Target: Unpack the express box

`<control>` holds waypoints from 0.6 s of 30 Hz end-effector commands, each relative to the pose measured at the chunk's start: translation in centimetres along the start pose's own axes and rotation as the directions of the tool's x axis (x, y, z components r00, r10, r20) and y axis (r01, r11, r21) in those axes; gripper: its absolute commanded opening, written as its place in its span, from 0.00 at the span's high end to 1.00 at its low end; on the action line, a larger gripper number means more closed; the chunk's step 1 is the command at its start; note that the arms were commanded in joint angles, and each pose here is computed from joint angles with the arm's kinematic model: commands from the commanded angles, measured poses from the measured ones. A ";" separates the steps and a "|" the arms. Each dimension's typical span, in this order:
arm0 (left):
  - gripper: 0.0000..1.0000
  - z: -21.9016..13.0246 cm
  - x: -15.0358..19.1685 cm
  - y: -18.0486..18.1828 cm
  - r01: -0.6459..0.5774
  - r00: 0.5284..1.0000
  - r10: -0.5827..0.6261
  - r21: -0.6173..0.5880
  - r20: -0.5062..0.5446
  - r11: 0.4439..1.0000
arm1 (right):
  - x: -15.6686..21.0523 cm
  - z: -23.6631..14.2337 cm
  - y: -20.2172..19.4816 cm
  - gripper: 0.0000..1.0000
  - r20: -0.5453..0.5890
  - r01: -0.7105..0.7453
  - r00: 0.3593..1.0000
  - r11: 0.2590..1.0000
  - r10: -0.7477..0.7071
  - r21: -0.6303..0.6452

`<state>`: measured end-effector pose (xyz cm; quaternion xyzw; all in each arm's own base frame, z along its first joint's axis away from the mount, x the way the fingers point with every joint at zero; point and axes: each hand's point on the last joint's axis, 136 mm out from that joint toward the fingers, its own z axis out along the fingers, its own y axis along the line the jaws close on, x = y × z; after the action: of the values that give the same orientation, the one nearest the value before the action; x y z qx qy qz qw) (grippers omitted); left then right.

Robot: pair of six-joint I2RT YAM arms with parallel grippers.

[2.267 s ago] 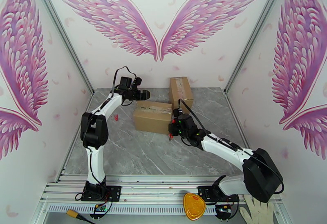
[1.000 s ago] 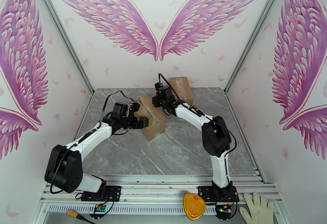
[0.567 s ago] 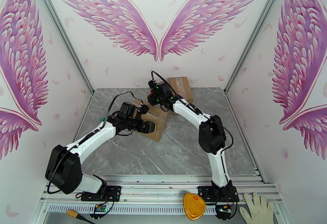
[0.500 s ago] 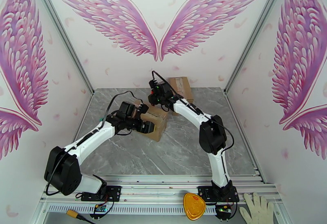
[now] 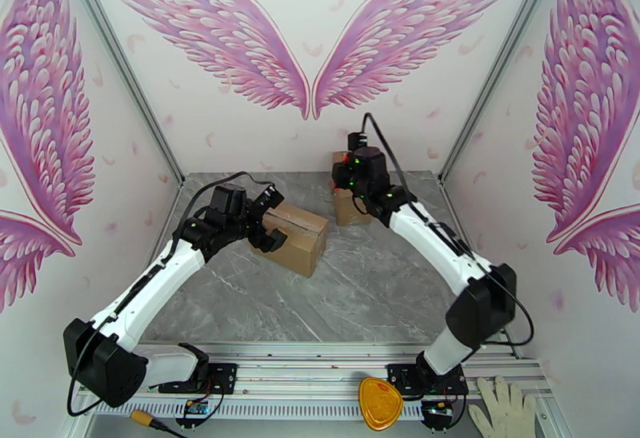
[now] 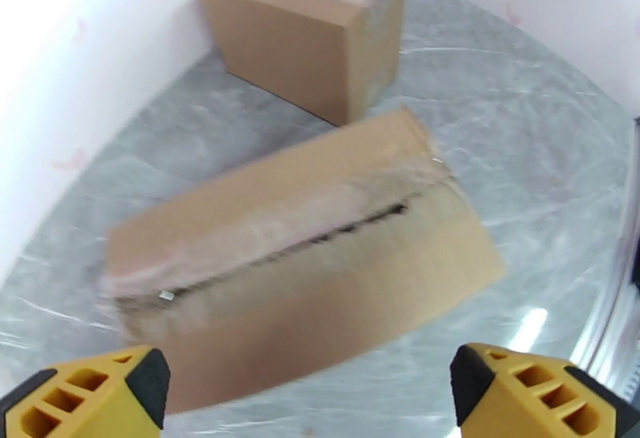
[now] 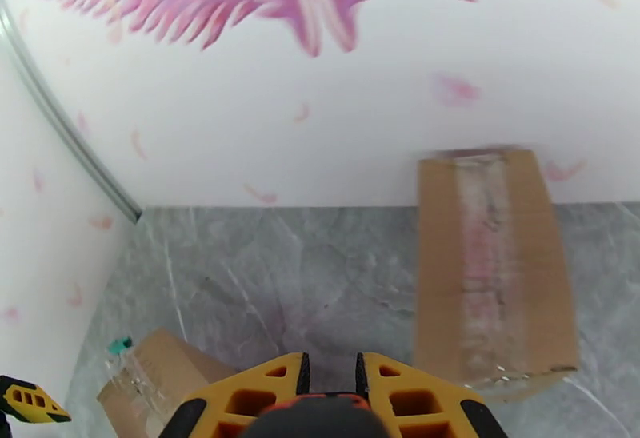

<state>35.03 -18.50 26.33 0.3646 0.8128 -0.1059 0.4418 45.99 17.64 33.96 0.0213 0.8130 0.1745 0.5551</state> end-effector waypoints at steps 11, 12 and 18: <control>0.02 4.9 0.7 9.2 0.491 0.871 -0.490 -0.049 0.043 0.869 | 11.8 -2.2 -3.2 1.00 -0.192 -0.165 0.966 0.984 0.175 0.066; 0.03 5.3 1.1 9.4 0.523 0.852 -0.521 -0.042 0.039 0.852 | 12.5 -1.8 -2.8 1.00 -0.211 -0.173 0.961 0.983 0.182 0.057; 0.08 6.8 4.0 9.8 0.658 0.753 -0.658 -0.041 -0.004 0.752 | 14.1 0.7 0.1 1.00 -0.275 -0.190 0.945 0.982 0.176 -0.023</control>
<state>44.69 -12.82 20.91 0.0894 0.8960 -0.2016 0.3853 40.16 18.84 19.35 0.0643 0.8873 0.1994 0.4109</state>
